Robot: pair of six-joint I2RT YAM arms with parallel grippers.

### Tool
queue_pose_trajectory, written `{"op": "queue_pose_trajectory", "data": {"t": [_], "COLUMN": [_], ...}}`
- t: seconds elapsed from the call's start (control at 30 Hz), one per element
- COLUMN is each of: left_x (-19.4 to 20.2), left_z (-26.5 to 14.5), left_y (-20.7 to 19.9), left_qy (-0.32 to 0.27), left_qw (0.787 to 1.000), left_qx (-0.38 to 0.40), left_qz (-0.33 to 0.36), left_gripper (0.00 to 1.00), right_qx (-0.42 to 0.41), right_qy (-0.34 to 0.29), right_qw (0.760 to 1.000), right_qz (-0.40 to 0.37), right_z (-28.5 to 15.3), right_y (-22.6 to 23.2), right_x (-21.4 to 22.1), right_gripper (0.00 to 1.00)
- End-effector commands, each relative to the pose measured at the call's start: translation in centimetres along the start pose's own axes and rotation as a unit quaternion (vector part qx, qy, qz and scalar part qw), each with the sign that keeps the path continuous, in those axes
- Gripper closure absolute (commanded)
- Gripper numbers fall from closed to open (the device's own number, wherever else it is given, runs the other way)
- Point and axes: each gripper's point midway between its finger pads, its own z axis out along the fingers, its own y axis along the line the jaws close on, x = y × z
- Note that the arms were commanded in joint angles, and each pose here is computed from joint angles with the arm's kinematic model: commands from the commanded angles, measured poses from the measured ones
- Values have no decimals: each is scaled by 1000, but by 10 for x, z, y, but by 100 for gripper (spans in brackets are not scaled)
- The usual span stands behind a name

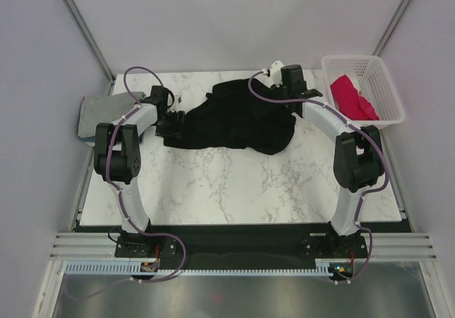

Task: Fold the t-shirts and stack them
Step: Flatten the tshirt out

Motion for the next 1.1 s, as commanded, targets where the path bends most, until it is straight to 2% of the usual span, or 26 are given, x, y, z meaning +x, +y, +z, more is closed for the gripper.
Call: {"op": "queue_pose_trajectory", "data": {"t": [0.0,0.03,0.13,0.23,0.3,0.5,0.53,0.63,0.73,0.9,1.07], "left_x": [11,19,13,12,12,13,12,12,11,14,9], "left_z": [8,5,1,1,1,-2,-2,-2,-3,-3,-1], "left_y": [-8,-5,-10,-13,-14,-17,-17,-18,-18,-18,-18], "left_qy": [24,42,35,34,33,31,30,30,28,30,25], "left_qw": [1000,999,999,999,999,999,999,999,999,999,999], "left_qx": [7,-5,-4,-5,-8,-7,-7,-8,-9,-9,-9], "left_qz": [9,9,14,19,22,28,27,30,31,31,29], "left_gripper": [34,36,36,36,36,36,36,36,36,36,36], "right_qx": [-18,-21,-46,-164,-226,-293,-309,-316,-321,-312,-284], "right_qy": [-6,-19,-60,-107,-133,-119,-99,-95,-71,-70,-47], "right_qw": [999,999,997,979,965,948,946,944,944,946,955], "right_qz": [-30,-28,-25,-46,-29,-29,-28,-18,-31,-52,-75], "right_z": [-12,-13,-24,-39,-45,-25,-14,0,10,8,7], "right_y": [16,15,16,54,77,120,137,146,162,169,161], "right_x": [-1,-7,-24,-37,-48,-47,-37,-52,-45,-53,-37], "right_gripper": [45,44,44,46,47,52,52,53,53,52,53]}}
